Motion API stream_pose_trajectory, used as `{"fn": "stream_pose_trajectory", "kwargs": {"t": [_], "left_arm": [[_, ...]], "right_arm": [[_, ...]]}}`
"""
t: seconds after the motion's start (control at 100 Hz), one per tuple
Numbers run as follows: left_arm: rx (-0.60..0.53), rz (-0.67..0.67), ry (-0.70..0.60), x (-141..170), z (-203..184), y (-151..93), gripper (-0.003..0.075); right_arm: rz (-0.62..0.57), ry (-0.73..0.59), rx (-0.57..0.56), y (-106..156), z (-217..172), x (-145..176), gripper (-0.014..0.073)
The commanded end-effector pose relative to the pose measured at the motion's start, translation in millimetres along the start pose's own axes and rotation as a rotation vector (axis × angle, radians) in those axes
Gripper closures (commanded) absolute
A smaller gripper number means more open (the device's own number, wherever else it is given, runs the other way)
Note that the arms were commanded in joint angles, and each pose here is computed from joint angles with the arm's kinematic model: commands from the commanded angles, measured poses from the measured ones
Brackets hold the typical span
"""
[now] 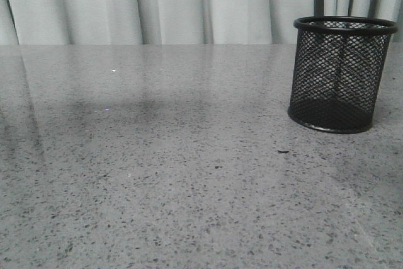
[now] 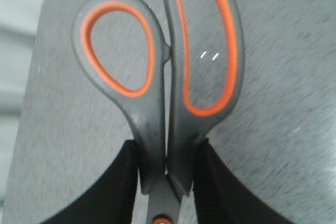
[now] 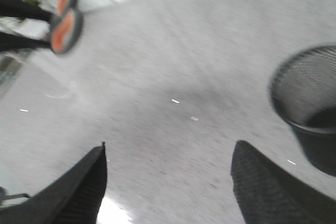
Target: Put scissors into bucket
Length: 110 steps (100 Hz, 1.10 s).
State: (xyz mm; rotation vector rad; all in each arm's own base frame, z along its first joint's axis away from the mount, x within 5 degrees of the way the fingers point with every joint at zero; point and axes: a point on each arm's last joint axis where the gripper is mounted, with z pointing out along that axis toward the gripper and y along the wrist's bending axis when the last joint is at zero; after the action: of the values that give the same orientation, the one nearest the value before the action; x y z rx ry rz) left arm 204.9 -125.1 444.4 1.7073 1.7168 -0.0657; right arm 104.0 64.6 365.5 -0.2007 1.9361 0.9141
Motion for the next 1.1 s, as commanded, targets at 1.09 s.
{"fn": "stream_pose_trajectory", "kwargs": {"t": [1.09], "left_arm": [[-0.039, 0.096, -0.338, -107, 10, -58, 0.073]], "right_arm": [[0.042, 0.013, -0.365, 26, 28, -58, 0.0341]]}}
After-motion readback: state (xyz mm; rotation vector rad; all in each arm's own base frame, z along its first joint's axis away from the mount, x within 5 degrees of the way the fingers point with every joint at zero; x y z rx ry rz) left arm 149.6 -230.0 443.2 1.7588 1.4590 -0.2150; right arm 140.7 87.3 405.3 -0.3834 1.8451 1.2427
